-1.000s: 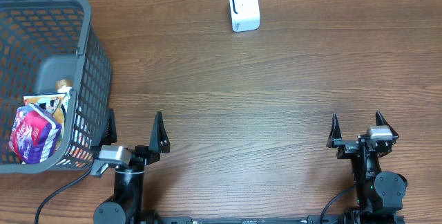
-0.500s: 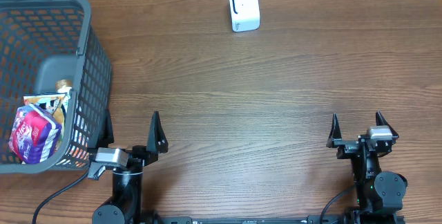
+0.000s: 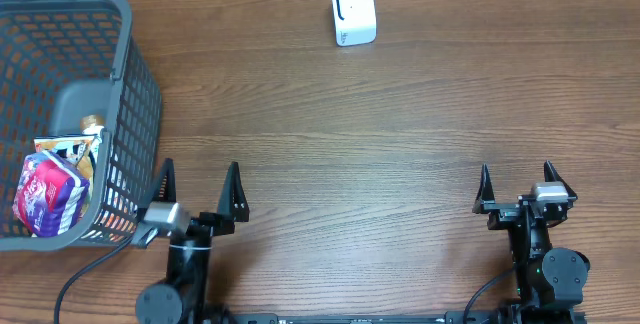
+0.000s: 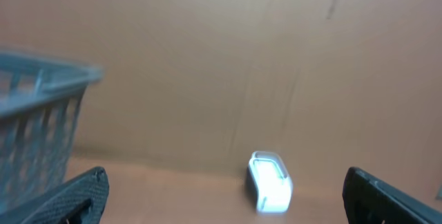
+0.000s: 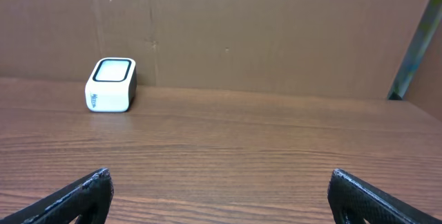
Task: Scan the item barcode
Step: 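Raise the left gripper and reach over into the grey basket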
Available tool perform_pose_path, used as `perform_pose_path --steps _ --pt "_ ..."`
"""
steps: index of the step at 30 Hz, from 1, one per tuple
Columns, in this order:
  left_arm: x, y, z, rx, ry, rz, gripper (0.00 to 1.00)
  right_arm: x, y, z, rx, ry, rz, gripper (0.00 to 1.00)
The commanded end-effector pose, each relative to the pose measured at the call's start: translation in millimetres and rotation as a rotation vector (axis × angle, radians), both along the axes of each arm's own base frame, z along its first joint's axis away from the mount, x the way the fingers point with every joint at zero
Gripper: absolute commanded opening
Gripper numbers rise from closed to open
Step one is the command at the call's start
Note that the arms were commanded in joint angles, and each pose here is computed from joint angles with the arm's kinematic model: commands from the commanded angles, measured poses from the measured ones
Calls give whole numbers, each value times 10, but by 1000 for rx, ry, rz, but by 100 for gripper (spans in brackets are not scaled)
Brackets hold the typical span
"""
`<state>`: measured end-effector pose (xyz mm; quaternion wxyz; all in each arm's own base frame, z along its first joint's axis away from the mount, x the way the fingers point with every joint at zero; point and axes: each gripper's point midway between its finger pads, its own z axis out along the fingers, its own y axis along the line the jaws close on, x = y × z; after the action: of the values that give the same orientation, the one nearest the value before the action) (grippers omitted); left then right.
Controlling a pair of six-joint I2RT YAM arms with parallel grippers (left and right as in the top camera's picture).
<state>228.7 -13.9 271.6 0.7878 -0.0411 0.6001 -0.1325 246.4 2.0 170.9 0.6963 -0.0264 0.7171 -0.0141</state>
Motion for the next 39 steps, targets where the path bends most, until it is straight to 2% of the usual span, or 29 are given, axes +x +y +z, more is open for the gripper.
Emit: perform_pose_path --steps 1,5,9,12,15,18,20,21,22,24,28,29,34,39 --pt "-198 -83 454 -25 -177 -62 100 1 0 -12 -1 -6 -2 100" --pt "-517 -82 955 -1 -410 -52 100 1 0 -12 -1 -6 -2 100" --pt "-680 -82 1259 -1 -462 -50 100 1 0 -12 -1 -6 -2 100" --pt "-688 -81 1504 -2 -429 -49 100 1 0 -12 -1 -6 -2 100" --pt "-501 -116 1641 -1 -282 -70 100 1 0 -12 -1 -6 -2 100" --pt "-205 -328 1626 54 -55 -186 100 1 0 -12 -1 -6 -2 100" --pt "37 -515 1413 96 131 -301 100 1 0 -12 -1 -6 -2 100" --pt "144 -508 1310 85 193 -303 100 1 0 -13 -1 -6 -2 100" --pt "353 -559 1024 41 327 -350 100 1 0 -13 -1 -6 -2 100" --pt "468 -682 868 32 393 -439 100 1 0 -13 -1 -6 -2 100" --pt "528 -917 944 97 388 -611 100 1 0 -12 -1 -6 -2 100" --pt "560 -916 993 92 407 -613 100 1 0 -13 -1 -6 -2 100" --pt "763 -581 1093 57 686 -393 100 1 0 -12 -1 -6 -2 100" --pt "813 -497 948 55 830 -351 100 1 0 -12 -1 -6 -2 100"
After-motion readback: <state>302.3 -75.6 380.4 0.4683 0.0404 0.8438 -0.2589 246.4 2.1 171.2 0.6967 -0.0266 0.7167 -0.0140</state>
